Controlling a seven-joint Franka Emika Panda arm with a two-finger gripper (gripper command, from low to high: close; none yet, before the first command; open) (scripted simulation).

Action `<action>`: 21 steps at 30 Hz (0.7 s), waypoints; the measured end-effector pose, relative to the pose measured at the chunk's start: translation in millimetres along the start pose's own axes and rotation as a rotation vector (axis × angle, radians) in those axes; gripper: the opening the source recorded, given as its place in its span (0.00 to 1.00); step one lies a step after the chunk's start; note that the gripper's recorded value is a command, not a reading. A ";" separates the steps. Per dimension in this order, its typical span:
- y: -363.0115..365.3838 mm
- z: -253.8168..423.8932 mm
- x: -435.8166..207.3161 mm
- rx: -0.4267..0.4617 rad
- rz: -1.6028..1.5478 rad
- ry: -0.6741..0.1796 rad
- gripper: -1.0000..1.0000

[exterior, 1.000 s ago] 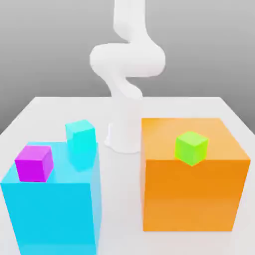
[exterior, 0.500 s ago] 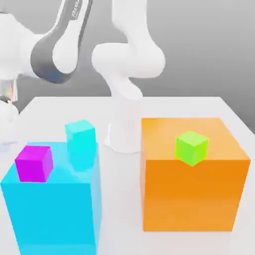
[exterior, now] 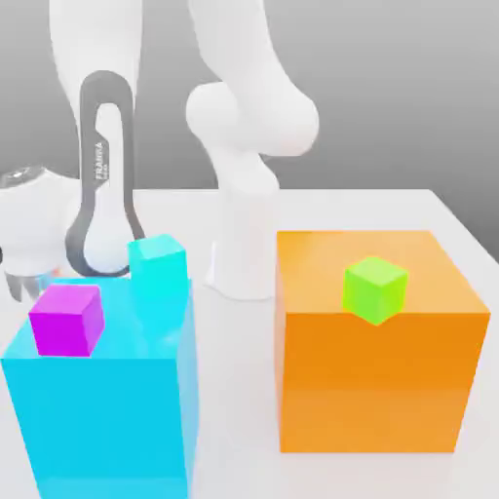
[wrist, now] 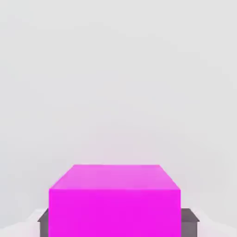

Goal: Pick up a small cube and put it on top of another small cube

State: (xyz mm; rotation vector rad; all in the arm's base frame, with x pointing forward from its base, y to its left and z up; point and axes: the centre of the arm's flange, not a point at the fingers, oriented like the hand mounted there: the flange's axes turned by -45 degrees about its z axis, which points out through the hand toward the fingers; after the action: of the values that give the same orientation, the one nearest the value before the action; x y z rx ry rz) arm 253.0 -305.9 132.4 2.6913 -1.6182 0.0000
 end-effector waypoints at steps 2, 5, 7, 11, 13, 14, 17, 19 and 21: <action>0.0 0.9 -0.2 0.001 0.001 -0.001 0.00; -0.2 -23.7 1.1 0.000 0.000 0.000 0.00; -0.2 -43.2 0.7 0.001 0.000 0.000 0.00; 13.5 -42.4 -3.1 -0.034 0.028 -0.098 0.00; -1.2 -64.2 15.8 -0.047 -0.058 -0.088 0.00; -13.1 -79.7 26.3 -0.054 -0.115 -0.072 0.00; -58.8 -135.5 51.5 -0.083 -0.308 -0.010 0.00; -86.9 -175.4 54.4 -0.092 -0.391 0.028 0.00; -120.2 -214.4 43.6 -0.089 -0.464 0.063 0.00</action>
State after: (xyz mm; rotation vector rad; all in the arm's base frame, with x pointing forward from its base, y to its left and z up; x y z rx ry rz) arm 379.7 -287.8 346.6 2.8890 -0.9229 0.0113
